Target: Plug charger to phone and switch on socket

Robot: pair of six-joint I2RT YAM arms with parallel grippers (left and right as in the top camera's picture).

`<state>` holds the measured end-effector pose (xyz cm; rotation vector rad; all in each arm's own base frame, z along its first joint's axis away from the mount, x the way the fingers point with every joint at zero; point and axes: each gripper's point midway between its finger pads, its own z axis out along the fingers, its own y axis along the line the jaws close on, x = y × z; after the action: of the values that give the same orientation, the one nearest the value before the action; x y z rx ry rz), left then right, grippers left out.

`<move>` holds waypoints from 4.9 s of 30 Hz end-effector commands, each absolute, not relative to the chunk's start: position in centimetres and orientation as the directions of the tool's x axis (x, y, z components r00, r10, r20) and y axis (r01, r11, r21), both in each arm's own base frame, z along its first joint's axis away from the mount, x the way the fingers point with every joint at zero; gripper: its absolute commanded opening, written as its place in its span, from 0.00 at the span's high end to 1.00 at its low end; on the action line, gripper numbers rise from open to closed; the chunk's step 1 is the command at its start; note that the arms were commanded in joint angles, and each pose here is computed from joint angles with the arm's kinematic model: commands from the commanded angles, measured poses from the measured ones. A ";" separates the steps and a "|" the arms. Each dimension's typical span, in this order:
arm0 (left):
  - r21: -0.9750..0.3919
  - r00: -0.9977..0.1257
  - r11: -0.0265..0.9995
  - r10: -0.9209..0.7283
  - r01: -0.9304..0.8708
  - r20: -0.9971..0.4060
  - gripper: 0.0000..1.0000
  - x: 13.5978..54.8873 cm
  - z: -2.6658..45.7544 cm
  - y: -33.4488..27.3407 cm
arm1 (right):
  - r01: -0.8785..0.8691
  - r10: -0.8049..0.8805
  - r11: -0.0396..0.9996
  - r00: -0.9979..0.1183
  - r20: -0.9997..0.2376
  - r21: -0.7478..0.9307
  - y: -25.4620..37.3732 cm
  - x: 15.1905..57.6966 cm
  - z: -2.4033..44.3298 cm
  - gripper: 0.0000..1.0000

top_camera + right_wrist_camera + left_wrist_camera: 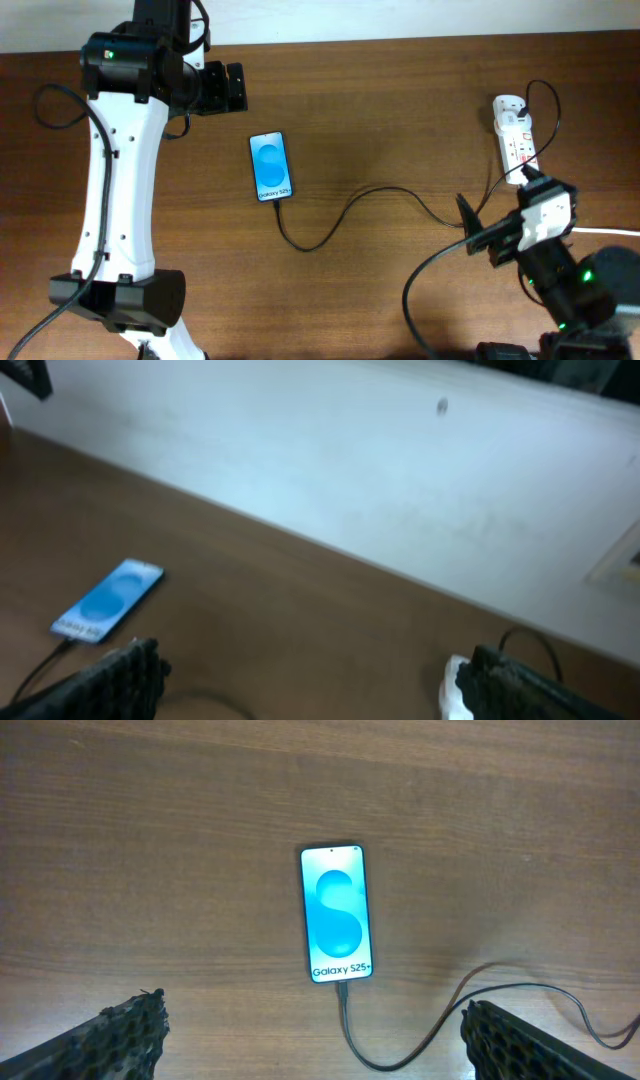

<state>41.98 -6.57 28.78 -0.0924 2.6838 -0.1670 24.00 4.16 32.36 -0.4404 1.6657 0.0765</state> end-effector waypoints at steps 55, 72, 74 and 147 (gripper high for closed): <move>-0.139 -0.880 0.990 -0.087 -0.024 -0.468 0.01 41.4 30.4 -6.5 | -0.195 -0.273 0.944 -0.008 -0.962 -0.266 3.3 24.3 16.0 0.02; -0.139 -0.866 0.990 -0.089 -0.023 -0.491 0.01 40.5 31.6 -6.3 | -0.195 -0.273 0.944 -0.008 -0.962 -0.266 3.3 24.3 16.0 0.02; -0.145 -0.849 0.989 -0.092 -0.018 -0.520 0.01 40.0 32.5 -6.2 | -0.195 -0.273 0.944 -0.008 -0.962 -0.266 3.3 24.3 16.0 0.02; 0.260 -0.049 0.959 0.267 0.109 -0.962 0.01 24.5 15.7 -2.1 | -0.195 -0.273 0.944 -0.008 -0.962 -0.266 3.3 24.3 16.0 0.02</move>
<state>24.52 -2.19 15.78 0.2826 1.6263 0.1109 24.37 3.21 16.22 -0.3719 1.5855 -0.0723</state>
